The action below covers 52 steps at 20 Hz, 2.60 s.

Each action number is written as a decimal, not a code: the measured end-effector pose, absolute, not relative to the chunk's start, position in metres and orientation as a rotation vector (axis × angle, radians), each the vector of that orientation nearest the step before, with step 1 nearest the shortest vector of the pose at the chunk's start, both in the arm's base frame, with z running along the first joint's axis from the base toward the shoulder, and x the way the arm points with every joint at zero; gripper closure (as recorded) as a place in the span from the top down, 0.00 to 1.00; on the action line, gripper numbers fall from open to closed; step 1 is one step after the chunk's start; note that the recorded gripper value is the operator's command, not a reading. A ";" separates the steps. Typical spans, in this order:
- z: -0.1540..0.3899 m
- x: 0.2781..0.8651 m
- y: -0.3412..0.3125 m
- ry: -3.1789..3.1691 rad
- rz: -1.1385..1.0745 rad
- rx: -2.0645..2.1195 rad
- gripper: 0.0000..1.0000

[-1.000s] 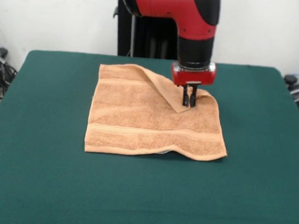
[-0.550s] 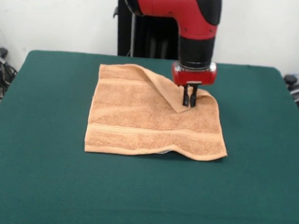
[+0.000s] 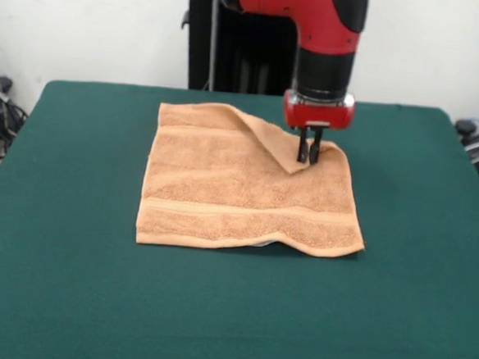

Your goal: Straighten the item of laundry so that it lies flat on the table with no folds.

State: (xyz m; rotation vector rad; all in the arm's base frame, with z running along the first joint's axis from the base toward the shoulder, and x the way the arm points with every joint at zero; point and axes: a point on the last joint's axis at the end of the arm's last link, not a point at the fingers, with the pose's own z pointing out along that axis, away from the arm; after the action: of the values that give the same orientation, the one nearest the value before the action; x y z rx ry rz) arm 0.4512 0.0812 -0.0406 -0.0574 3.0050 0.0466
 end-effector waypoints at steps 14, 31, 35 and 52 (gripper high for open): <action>-0.018 0.396 0.093 3.097 0.074 -0.030 0.00; -0.021 0.377 0.095 3.117 0.085 -0.017 1.00; -0.021 0.376 0.094 3.112 0.085 -0.009 1.00; 0.056 0.387 0.091 3.129 0.077 0.098 1.00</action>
State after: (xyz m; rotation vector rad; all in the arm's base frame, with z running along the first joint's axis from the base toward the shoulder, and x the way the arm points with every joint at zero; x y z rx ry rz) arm 0.3875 0.0909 0.0561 0.0978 3.1292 0.0770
